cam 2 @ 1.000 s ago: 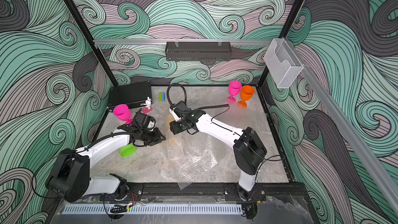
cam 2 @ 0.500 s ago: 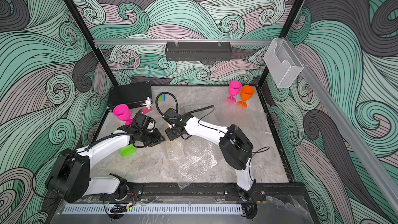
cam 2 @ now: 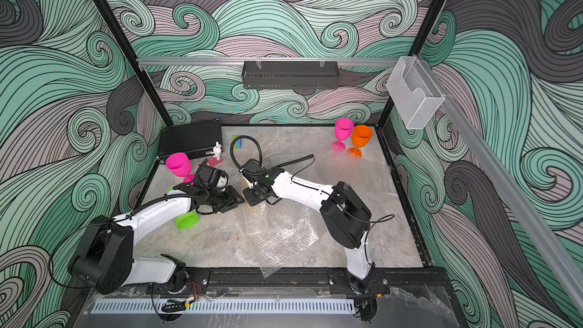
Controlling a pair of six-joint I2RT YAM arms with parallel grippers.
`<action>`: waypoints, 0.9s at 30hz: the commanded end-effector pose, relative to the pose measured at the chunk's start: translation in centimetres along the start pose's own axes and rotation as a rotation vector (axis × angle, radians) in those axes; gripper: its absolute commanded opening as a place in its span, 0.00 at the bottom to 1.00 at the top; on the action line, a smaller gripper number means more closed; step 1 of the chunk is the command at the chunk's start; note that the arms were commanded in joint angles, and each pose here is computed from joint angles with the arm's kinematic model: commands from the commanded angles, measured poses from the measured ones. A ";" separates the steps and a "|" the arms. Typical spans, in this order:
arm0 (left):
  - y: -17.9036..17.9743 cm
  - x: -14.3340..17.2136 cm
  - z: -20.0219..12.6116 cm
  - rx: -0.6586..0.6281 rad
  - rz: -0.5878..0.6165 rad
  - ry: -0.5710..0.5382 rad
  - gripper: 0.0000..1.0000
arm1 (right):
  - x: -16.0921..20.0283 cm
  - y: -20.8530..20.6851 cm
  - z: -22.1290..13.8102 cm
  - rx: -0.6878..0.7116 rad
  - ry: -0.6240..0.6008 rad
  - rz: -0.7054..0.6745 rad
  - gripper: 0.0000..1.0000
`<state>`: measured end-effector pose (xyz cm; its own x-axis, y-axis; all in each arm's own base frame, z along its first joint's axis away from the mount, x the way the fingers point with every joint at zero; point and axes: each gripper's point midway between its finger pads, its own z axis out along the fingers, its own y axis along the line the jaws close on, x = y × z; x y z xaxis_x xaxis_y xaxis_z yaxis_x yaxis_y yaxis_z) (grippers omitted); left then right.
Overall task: Unpack wine glasses from bubble wrap
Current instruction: Unwrap the bubble wrap.
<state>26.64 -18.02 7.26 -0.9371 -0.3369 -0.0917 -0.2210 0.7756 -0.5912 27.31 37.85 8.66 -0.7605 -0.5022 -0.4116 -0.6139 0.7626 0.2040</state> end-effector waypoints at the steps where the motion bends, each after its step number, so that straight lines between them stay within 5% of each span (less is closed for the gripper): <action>1: -1.5 -1.2 0.3 0.037 -0.001 -0.018 0.38 | -0.4 0.1 -0.9 -0.065 -0.019 0.044 0.18; 7: -1.9 -1.5 1.4 0.067 -0.021 -0.001 0.38 | -0.3 0.2 -1.2 -0.089 -0.025 0.052 0.27; 17: -3.8 -1.5 0.6 0.151 -0.040 0.002 0.40 | 0.2 -0.3 -0.9 -0.112 -0.017 0.077 0.16; 27: -3.8 -1.7 1.6 0.171 -0.053 0.008 0.46 | 0.2 -0.2 -0.9 -0.142 -0.020 0.096 0.15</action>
<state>28.56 -20.27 7.35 -0.9262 -0.3753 -0.0373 -0.2499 0.6846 -0.6848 27.35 37.15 8.05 -0.8139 -0.4351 -0.3849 -0.5625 0.7558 0.3351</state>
